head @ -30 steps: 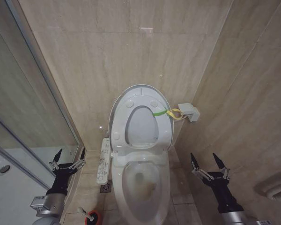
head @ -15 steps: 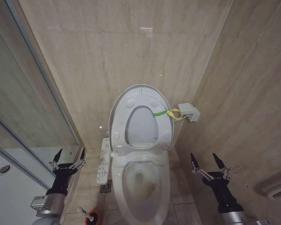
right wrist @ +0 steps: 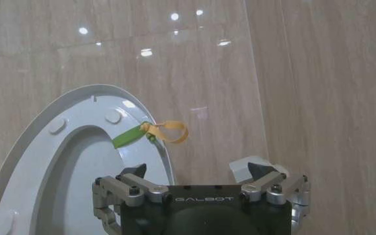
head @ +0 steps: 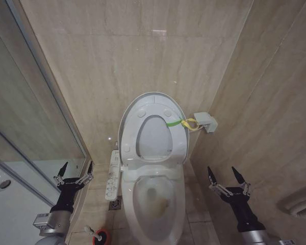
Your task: Open the toilet lid, clean the toilet bowl with a toilet brush, close the toilet lid, and flush.
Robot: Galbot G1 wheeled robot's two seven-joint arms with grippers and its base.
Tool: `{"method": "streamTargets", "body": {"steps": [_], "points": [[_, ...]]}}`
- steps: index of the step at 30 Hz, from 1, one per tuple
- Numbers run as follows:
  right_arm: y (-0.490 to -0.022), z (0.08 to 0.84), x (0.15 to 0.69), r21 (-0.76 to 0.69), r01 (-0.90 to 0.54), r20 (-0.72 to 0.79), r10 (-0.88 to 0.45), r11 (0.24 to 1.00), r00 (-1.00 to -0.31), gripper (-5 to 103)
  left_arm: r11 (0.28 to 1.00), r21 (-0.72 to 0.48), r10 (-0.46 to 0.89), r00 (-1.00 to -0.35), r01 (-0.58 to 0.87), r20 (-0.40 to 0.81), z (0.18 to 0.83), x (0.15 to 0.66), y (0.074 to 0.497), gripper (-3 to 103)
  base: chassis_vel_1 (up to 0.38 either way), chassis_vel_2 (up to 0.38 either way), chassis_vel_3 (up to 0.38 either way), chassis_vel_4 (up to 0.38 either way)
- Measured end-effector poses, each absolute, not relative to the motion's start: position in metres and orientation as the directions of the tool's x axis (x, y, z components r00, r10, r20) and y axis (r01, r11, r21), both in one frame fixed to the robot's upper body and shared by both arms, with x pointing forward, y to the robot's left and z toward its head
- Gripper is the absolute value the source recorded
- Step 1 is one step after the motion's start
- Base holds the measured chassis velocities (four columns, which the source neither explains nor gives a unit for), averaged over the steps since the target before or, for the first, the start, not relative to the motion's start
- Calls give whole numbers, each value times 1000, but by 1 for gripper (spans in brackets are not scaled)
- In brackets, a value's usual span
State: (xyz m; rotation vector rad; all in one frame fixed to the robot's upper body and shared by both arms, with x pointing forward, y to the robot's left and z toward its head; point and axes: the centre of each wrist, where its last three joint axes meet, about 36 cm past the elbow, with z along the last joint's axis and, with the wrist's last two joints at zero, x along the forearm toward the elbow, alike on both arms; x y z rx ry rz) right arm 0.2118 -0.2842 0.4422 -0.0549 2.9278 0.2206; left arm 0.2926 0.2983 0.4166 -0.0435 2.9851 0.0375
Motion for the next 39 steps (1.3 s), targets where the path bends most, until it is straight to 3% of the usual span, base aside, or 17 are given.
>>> {"method": "streamTargets", "body": {"steps": [39], "points": [[-284,442,212,144,-52,-206,-22,988,-978,100,999,23,-27,-987,-31,-156,417,293,298,100,0,0,0,0]]}}
